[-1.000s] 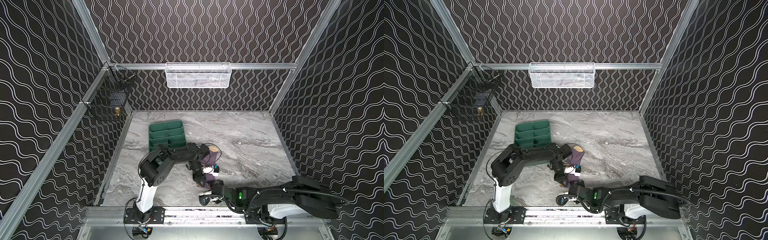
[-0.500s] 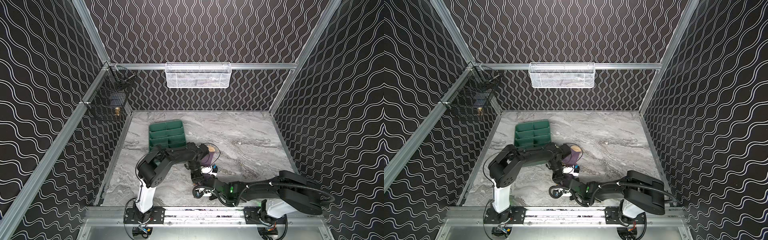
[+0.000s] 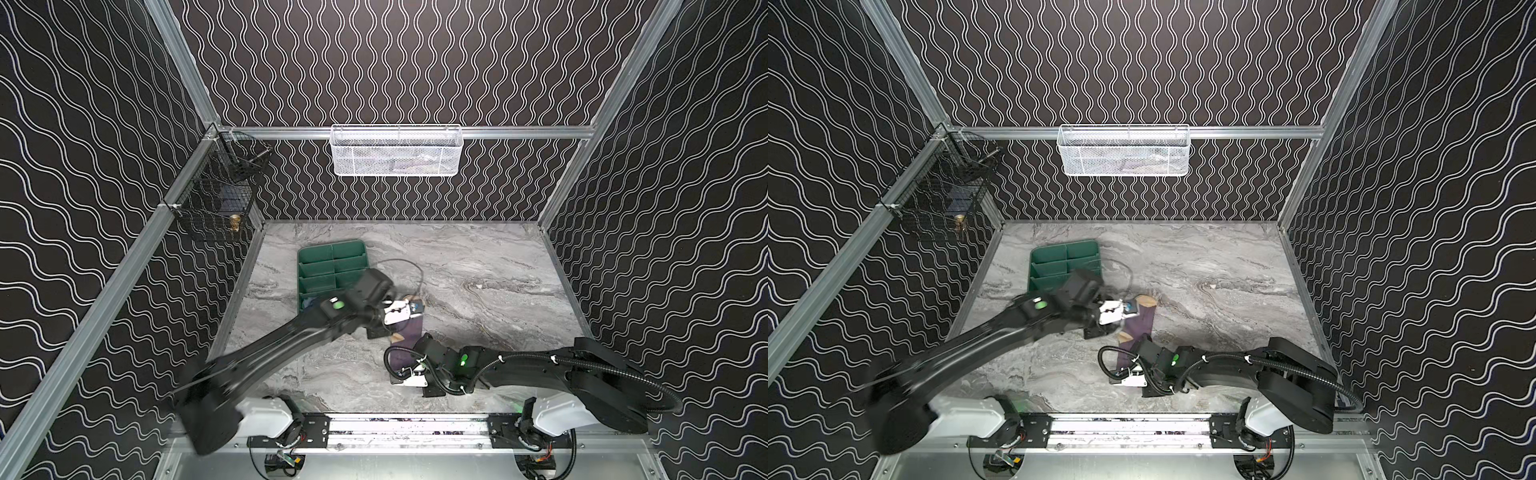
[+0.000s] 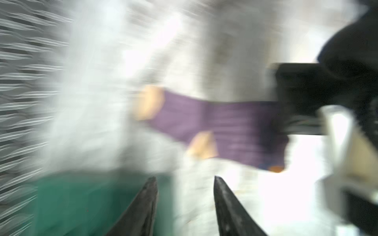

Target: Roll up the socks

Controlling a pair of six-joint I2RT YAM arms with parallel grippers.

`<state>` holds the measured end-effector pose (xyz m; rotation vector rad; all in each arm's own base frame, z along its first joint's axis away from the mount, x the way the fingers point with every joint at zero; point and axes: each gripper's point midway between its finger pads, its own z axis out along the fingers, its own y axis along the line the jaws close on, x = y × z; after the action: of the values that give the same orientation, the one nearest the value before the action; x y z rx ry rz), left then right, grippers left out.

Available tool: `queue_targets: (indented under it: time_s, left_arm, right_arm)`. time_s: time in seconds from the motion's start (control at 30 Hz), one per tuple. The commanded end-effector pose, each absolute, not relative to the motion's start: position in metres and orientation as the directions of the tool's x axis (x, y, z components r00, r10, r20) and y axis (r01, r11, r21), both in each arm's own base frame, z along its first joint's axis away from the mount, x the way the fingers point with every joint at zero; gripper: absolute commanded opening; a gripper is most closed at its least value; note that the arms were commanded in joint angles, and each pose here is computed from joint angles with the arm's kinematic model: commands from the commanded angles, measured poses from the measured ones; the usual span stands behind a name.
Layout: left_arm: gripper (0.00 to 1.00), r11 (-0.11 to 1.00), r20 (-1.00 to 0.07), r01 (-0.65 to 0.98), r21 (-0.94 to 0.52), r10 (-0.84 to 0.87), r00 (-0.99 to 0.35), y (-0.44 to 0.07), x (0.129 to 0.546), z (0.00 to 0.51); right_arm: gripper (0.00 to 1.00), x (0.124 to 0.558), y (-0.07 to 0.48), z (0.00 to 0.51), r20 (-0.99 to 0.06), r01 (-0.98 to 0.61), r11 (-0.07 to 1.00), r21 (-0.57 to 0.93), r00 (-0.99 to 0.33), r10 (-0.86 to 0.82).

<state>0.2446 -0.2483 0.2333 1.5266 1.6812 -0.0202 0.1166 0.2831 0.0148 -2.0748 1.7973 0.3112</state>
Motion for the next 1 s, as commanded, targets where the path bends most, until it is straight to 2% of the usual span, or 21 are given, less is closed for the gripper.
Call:
queue_targets:
  time_s: [0.0,0.07,0.13,0.2,0.3,0.4,0.5,0.6,0.73,0.83,0.97]
  left_arm:
    - [0.61,0.449,-0.642,0.543,0.709,0.731,0.234,-0.213,0.257,0.334]
    - [0.63,0.405,-0.648,0.564,0.720,0.684,0.336,-0.207,0.227,0.360]
    - [0.63,0.290,-0.633,0.638,0.713,0.657,0.409,-0.206,0.194,0.369]
    - [0.64,0.178,-0.639,0.727,0.663,0.640,0.426,-0.208,0.168,0.369]
    - [0.67,0.068,-0.648,0.796,0.601,0.626,0.435,-0.214,0.148,0.371]
    - [0.73,-0.030,-0.635,0.799,0.600,0.589,0.499,-0.228,0.134,0.366]
    - [0.73,-0.116,-0.590,0.808,0.578,0.625,0.511,-0.243,0.136,0.334]
    - [0.74,-0.217,-0.504,0.807,0.550,0.684,0.528,-0.264,0.132,0.281]
    - [0.74,-0.386,-0.285,0.764,0.516,0.764,0.579,-0.280,0.121,0.181]
    - [0.72,-0.390,-0.241,0.804,0.449,0.814,0.529,-0.285,0.118,0.125]
    - [0.72,-0.322,-0.289,0.863,0.389,0.847,0.446,-0.291,0.112,0.079]
  right_arm:
    - [0.00,0.076,0.233,-0.002,-0.230,-0.985,-0.085,0.153,0.048,-0.972]
    - [0.00,0.079,0.235,0.000,-0.216,-0.976,-0.042,0.214,-0.006,-0.976]
    - [0.00,0.085,0.240,0.002,-0.195,-0.965,0.006,0.261,-0.059,-0.979]
    - [0.00,0.085,0.243,0.000,-0.170,-0.945,0.025,0.326,-0.084,-0.982]
    - [0.00,0.090,0.248,-0.005,-0.134,-0.927,0.053,0.372,-0.110,-0.985]
    - [0.00,0.095,0.247,-0.012,-0.093,-0.908,0.080,0.411,-0.129,-0.987]
    - [0.00,0.104,0.247,-0.022,-0.060,-0.903,0.098,0.419,-0.135,-0.989]
    - [0.00,0.107,0.242,-0.037,-0.016,-0.886,0.128,0.445,-0.150,-0.989]
    - [0.00,0.121,0.253,-0.044,-0.039,-0.887,0.123,0.444,-0.157,-0.987]
    - [0.00,0.128,0.251,-0.050,-0.034,-0.888,0.132,0.440,-0.163,-0.986]
    - [0.00,0.134,0.249,-0.054,-0.036,-0.886,0.144,0.440,-0.177,-0.983]
